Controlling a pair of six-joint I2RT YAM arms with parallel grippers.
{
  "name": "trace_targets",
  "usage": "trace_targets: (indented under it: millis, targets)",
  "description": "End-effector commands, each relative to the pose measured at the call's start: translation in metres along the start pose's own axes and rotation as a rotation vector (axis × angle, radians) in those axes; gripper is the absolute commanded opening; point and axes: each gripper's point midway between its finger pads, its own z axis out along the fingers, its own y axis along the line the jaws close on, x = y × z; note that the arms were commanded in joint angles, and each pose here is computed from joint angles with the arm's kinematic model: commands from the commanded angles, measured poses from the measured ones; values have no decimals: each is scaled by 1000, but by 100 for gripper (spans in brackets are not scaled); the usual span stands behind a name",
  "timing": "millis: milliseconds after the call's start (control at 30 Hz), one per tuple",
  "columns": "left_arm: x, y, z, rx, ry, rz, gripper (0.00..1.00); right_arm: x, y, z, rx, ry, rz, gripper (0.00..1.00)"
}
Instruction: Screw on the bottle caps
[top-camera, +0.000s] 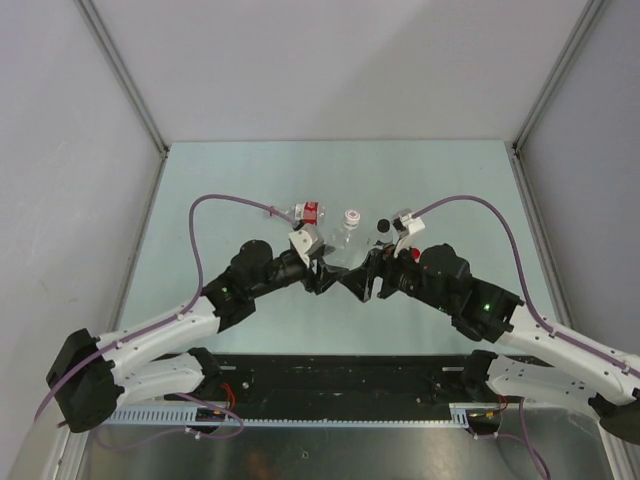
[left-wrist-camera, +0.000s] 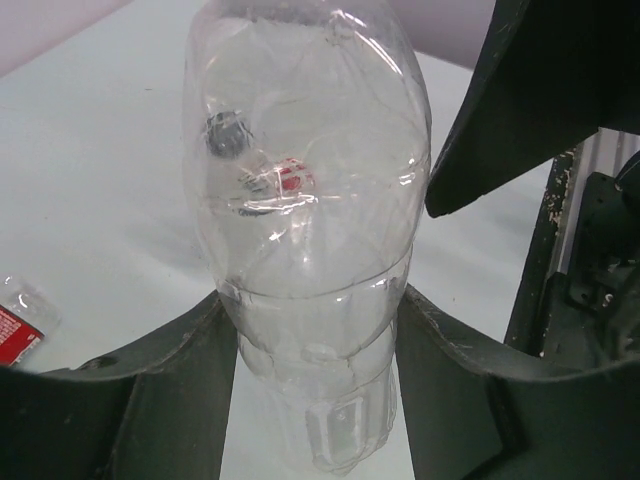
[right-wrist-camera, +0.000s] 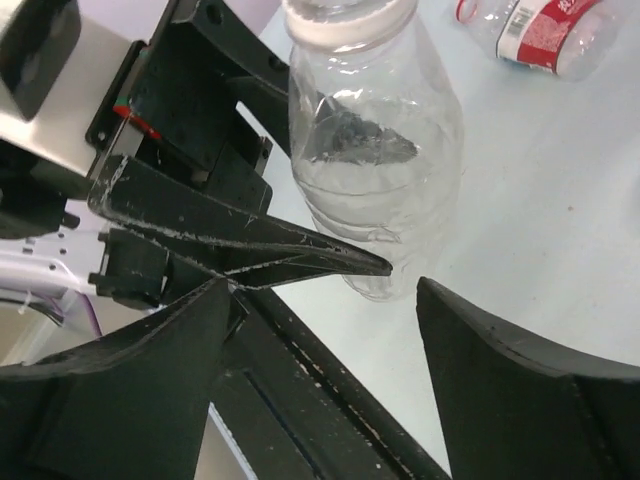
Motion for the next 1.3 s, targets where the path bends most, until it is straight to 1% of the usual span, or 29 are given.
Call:
trace_targets:
  millis: [0, 33, 100, 200, 233, 367, 467, 600, 833, 1000, 1133, 1267]
  targets:
    - [-27, 2, -3, -20, -103, -12, 0, -17, 27, -15, -146, -51, -96, 86]
    - [-26, 2, -5, -22, -105, -13, 0, -17, 29, -18, -163, -52, -116, 91]
    - [-25, 2, -8, -30, -112, -13, 0, -19, 31, -26, -183, -60, -153, 97]
    - [-24, -3, -14, -7, -123, 8, 0, -22, 29, -40, -196, -76, -249, 99]
    - [-22, -10, -16, 34, -123, 29, 0, -24, 27, -45, -196, -88, -291, 99]
    - [-13, -54, -30, 296, -129, 143, 0, -34, 30, -67, -252, -154, -484, 99]
    - [-9, -71, -36, 406, -133, 187, 0, -34, 46, -83, -375, -200, -628, 99]
    - [-3, -93, -48, 560, -145, 255, 0, -26, 67, -97, -537, -215, -728, 99]
    - [11, -116, -62, 743, -141, 301, 0, -15, 79, -98, -654, -194, -789, 91]
    - [13, -118, -62, 765, -126, 297, 0, -19, 87, -91, -690, -208, -788, 87]
    - [14, -117, -61, 763, -118, 299, 0, -20, 96, -86, -727, -203, -737, 79]
    - [13, -116, -60, 755, -118, 305, 0, -16, 100, -84, -761, -184, -724, 75]
